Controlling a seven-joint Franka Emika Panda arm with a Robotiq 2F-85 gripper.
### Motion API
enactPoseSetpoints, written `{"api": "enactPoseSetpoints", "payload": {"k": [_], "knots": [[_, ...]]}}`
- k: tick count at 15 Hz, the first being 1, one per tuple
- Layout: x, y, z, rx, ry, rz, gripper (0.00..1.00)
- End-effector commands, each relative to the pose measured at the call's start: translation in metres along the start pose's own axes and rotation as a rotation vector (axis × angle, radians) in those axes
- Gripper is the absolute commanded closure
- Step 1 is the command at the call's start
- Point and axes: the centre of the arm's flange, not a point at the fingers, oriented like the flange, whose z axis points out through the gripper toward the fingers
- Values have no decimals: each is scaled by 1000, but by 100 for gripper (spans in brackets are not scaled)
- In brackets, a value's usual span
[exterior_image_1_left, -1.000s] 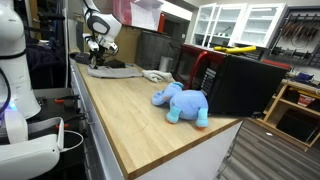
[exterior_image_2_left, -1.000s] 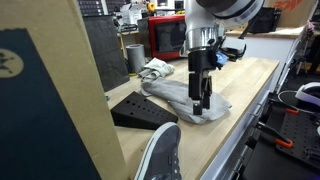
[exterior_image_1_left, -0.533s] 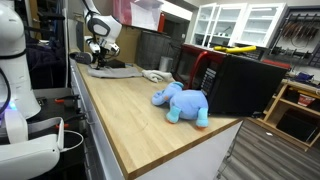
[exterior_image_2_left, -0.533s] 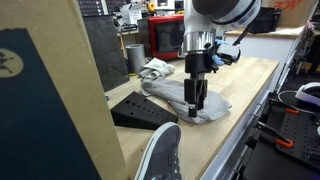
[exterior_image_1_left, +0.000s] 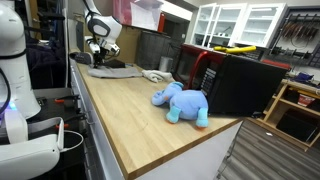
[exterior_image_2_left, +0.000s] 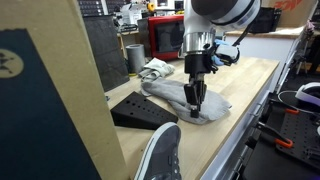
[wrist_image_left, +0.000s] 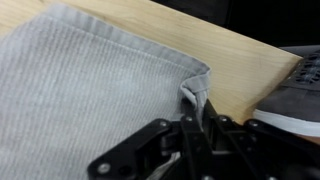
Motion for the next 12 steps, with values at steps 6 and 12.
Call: {"api": "enactPoseSetpoints", "payload": {"k": [6,12], "knots": [[5,0,-31,-5,47,-4,98],[4,24,-91,-79,108,-33,98]]}}
